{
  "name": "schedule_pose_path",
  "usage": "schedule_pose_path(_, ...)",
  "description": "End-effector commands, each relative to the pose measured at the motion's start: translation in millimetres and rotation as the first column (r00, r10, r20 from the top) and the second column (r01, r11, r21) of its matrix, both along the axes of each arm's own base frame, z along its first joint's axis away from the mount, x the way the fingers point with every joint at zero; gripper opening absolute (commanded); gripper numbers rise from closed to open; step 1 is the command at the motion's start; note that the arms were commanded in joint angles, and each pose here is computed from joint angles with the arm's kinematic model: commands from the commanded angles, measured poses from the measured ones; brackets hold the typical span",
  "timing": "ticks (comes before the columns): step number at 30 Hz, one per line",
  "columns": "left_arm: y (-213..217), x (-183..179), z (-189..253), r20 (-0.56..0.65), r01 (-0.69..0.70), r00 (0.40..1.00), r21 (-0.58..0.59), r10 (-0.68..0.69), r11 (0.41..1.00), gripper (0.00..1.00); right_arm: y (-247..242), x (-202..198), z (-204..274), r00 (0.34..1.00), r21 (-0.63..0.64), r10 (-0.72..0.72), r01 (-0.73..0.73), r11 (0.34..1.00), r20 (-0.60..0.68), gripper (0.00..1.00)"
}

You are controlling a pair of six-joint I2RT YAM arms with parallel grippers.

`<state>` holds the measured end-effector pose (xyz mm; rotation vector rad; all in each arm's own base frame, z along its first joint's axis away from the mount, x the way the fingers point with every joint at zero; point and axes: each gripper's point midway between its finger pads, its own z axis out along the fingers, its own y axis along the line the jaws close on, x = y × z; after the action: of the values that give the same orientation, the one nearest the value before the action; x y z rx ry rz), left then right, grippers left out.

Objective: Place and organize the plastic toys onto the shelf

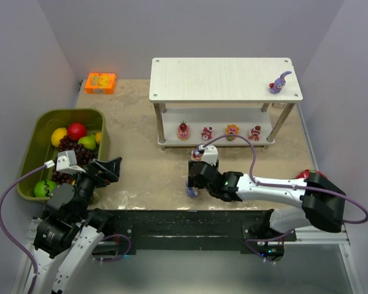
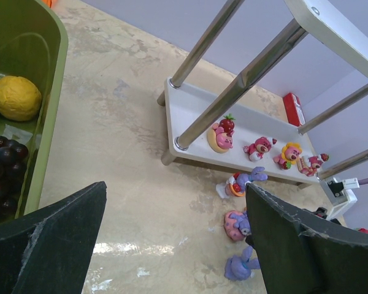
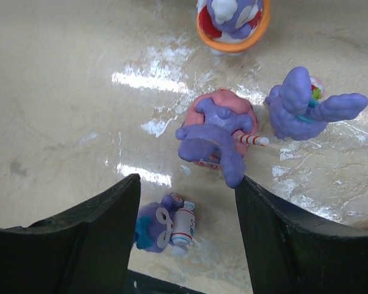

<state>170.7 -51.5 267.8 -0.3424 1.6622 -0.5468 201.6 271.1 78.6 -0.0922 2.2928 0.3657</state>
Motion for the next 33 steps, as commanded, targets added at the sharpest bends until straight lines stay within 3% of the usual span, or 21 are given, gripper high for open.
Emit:
schedule_pose_path(1, 2, 2, 11, 0.024, -0.019, 1.0, -0.021, 0.019, 1.0, 0.99, 2, 24, 26, 0.976, 0.052, -0.191, 0.186, 0.981, 0.109, 0.65)
schedule_pose_path(11, 2, 2, 11, 0.026, -0.014, 1.0, -0.018, 0.015, 1.0, 0.99, -9, 30, 8, 0.936, 0.014, -0.337, 0.338, 0.941, 0.104, 0.64)
schedule_pose_path(19, 2, 1, 11, 0.028, -0.012, 1.0, -0.019, 0.013, 1.0, 0.99, 0, 35, 5, 0.945, 0.04, -0.296, 0.293, 0.955, 0.142, 0.57)
schedule_pose_path(33, 1, 2, 10, 0.021, -0.011, 1.0, -0.014, 0.011, 1.0, 1.0, -7, 42, -16, 0.926, -0.031, -0.335, 0.345, 0.938, 0.171, 0.46)
